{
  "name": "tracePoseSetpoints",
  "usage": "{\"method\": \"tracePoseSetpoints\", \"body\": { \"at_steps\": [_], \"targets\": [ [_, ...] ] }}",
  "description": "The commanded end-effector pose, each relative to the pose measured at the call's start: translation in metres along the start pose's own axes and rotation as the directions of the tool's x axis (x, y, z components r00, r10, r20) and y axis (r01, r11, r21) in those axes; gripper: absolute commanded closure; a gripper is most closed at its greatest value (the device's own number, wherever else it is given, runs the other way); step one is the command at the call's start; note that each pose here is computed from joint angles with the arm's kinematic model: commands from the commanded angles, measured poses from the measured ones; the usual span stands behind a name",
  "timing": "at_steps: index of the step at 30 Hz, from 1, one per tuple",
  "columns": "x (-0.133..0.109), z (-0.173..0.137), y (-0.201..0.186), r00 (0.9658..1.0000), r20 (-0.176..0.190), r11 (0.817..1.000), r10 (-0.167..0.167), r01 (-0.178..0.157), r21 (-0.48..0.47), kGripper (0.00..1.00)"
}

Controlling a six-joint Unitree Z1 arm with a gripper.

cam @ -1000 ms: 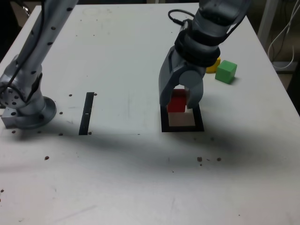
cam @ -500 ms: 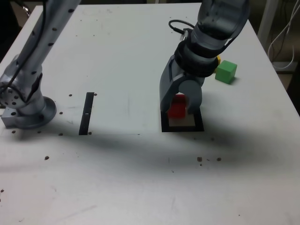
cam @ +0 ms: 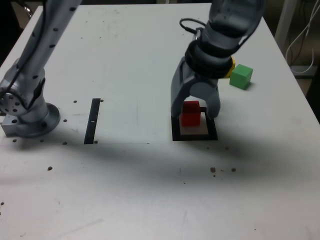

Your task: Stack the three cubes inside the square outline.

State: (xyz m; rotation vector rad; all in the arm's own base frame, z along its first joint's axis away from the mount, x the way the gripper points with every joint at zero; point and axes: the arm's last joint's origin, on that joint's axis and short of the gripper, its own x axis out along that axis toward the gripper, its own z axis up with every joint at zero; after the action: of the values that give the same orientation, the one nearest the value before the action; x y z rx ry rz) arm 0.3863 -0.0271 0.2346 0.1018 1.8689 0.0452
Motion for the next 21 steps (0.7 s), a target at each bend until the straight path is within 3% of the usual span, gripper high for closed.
{"method": "tracePoseSetpoints", "body": {
  "at_steps": [1, 7, 13, 21],
  "targets": [
    [-0.011, -0.01, 0.001, 0.9995, 0.032, 1.0, 0.001, -0.002, 0.009, 0.0],
    [-0.029, -0.021, 0.015, 0.9959, 0.091, 0.998, -0.002, -0.004, 0.069, 0.0],
    [-0.038, -0.02, 0.047, 0.9925, 0.122, 0.988, -0.009, -0.01, 0.154, 0.0],
    [-0.047, -0.022, 0.117, 0.9859, 0.163, 0.989, 0.037, -0.06, 0.139, 0.01]
  ]
}}
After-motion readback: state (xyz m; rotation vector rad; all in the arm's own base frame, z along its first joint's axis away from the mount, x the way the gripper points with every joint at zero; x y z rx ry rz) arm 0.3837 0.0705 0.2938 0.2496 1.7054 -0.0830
